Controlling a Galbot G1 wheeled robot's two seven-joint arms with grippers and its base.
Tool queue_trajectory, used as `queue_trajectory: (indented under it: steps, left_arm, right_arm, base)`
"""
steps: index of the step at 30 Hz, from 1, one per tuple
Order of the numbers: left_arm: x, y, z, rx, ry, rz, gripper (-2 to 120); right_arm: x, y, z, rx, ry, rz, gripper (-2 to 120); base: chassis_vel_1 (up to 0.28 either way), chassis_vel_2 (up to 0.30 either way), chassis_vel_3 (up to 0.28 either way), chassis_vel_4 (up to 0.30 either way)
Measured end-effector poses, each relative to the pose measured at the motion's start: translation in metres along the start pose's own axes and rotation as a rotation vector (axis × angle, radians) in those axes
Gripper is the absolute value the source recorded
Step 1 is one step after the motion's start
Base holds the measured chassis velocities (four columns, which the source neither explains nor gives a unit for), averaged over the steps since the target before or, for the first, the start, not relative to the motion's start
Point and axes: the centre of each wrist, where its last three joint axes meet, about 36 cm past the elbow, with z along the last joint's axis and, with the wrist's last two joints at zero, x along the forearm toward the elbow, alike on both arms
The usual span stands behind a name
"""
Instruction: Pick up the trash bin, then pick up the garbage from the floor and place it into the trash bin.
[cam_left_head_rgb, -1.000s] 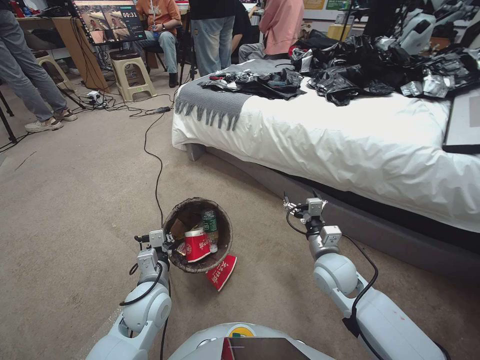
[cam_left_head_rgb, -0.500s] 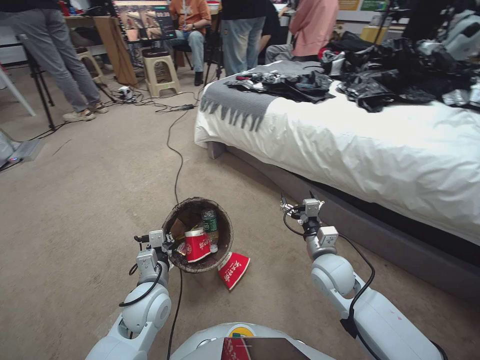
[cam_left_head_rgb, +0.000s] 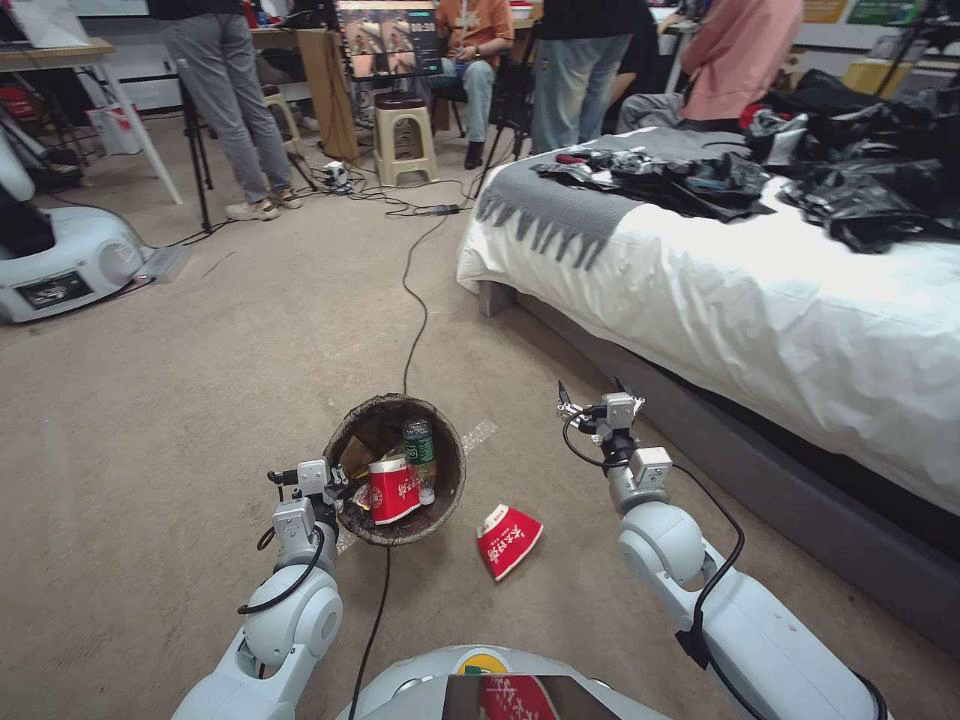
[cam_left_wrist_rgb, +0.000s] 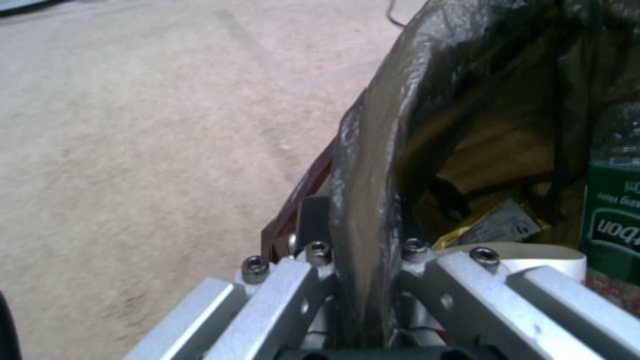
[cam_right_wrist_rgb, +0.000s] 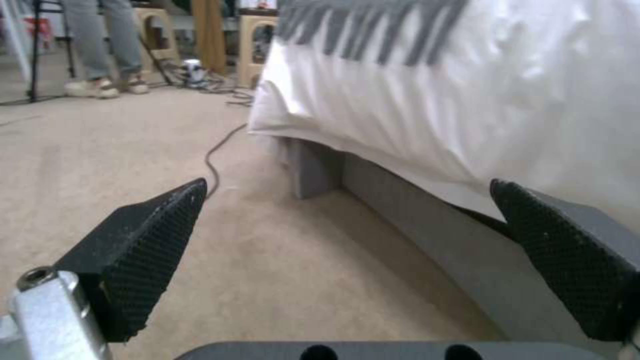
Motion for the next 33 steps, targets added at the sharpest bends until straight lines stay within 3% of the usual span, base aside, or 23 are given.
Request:
queue_trajectory:
  steps: [29,33]
  left_arm:
    - [-0.002,-0.001,0.001,-0.001,-0.001,0.004,0]
    - [-0.002,-0.001,0.001,-0.003,-0.001,0.005,0]
  right_arm:
    - [-0.001,-0.01,0.004,0.033,0.136,-0.062,100]
    - [-0.002,-0.001,0.001,0.005,0.217,-0.071,100]
  base:
    - [0.001,0.001,0.002,0.001]
    - [0.0,0.0,0.0,0.0]
